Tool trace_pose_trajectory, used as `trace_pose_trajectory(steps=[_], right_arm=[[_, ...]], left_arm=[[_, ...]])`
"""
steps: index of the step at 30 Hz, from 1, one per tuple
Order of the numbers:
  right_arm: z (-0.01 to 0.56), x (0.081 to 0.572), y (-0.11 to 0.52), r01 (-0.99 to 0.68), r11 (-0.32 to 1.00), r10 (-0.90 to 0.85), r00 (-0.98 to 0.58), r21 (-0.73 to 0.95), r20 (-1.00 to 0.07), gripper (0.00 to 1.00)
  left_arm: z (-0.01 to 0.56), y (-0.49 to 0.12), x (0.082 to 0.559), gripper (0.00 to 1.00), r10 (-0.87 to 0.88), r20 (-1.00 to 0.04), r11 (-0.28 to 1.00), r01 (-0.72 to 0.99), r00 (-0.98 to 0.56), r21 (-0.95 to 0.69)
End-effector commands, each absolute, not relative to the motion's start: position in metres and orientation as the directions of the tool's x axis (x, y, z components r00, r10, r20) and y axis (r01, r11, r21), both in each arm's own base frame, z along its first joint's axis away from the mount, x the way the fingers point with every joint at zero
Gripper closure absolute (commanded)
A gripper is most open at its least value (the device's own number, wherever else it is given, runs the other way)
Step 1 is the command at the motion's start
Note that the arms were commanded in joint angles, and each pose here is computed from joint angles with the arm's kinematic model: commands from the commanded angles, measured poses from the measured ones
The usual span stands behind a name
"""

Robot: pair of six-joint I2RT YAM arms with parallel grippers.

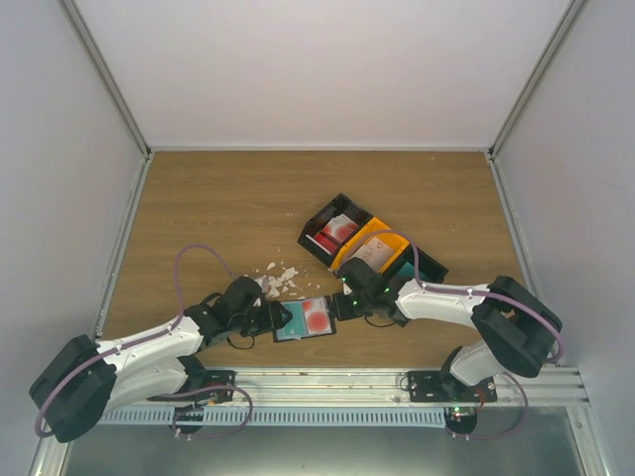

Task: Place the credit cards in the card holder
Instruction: Close the card holder at the center of the board.

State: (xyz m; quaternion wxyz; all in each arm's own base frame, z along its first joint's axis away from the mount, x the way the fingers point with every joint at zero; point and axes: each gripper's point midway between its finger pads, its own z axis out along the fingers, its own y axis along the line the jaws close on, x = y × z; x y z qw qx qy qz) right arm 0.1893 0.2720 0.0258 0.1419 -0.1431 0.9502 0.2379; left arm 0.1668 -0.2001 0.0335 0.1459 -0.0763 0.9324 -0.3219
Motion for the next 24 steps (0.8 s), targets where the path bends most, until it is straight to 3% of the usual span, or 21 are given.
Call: trace_pose_trajectory(steps=[1, 5, 24], right_arm=[[0.026, 0.192, 0.274, -0.333, 0.844, -0.195, -0.921, 0.421, -0.339, 0.87], [0.031, 0.196, 0.275, -0.329, 0.85, -0.185, -0.918, 0.412, -0.352, 0.99], [0.124, 0.203, 0.306, -0.472, 0.715, -0.195, -0.843, 0.516, -0.502, 0.99]], left_arm=[[0.008, -0.179, 0.155, 0.42, -0.267, -0.176, 0.822, -0.128, -0.948, -0.554], [0.009, -0.18, 0.155, 0.43, -0.26, -0.178, 0.82, -0.119, -0.949, -0.56], [0.006, -0.208, 0.161, 0.53, -0.145, -0.166, 0.785, -0.011, -0.975, -0.62]])
